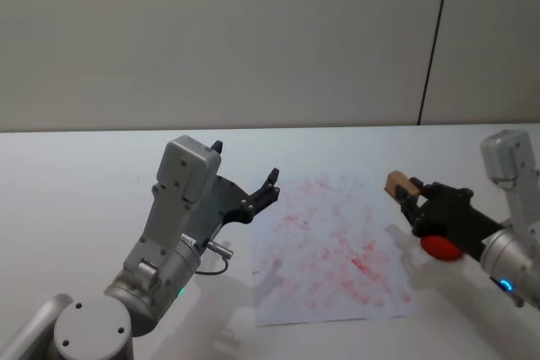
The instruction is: Use the one hand to pick up the stamp and affix it onto the A4 paper.
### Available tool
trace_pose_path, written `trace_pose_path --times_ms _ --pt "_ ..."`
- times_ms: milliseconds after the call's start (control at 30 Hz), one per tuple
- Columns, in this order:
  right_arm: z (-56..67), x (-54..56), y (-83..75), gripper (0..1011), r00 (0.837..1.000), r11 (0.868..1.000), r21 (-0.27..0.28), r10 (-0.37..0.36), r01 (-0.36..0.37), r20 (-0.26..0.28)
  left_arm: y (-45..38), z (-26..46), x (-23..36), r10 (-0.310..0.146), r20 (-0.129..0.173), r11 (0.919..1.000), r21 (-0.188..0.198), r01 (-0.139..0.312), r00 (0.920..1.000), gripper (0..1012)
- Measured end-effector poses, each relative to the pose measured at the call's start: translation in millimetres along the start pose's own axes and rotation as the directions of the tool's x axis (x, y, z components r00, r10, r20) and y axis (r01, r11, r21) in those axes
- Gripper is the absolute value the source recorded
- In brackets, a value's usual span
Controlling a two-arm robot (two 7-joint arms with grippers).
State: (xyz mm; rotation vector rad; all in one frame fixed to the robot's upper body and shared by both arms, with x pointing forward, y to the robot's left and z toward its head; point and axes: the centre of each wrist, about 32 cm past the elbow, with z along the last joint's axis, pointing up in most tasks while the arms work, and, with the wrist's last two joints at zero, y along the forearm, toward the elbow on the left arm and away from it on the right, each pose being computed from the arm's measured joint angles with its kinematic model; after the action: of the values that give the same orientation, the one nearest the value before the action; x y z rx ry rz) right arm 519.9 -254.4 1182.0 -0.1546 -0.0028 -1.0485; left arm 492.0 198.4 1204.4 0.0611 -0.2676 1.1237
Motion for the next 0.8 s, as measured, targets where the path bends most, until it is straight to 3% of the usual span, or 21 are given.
trace_pose_path --times_ms 433,800 --pt "-5.6 19.9 -9.7 218 0.998 0.996 -0.06 -0.058 0.059 0.011 0.0 0.0 0.0 0.0 0.0 1.0 0.0 0.0 1.0 993" --pt "-15.9 26.3 -17.5 218 0.997 0.991 -0.109 -0.08 0.08 0.002 0.0 0.0 0.0 0.0 0.0 1.0 0.0 0.0 1.0 993"
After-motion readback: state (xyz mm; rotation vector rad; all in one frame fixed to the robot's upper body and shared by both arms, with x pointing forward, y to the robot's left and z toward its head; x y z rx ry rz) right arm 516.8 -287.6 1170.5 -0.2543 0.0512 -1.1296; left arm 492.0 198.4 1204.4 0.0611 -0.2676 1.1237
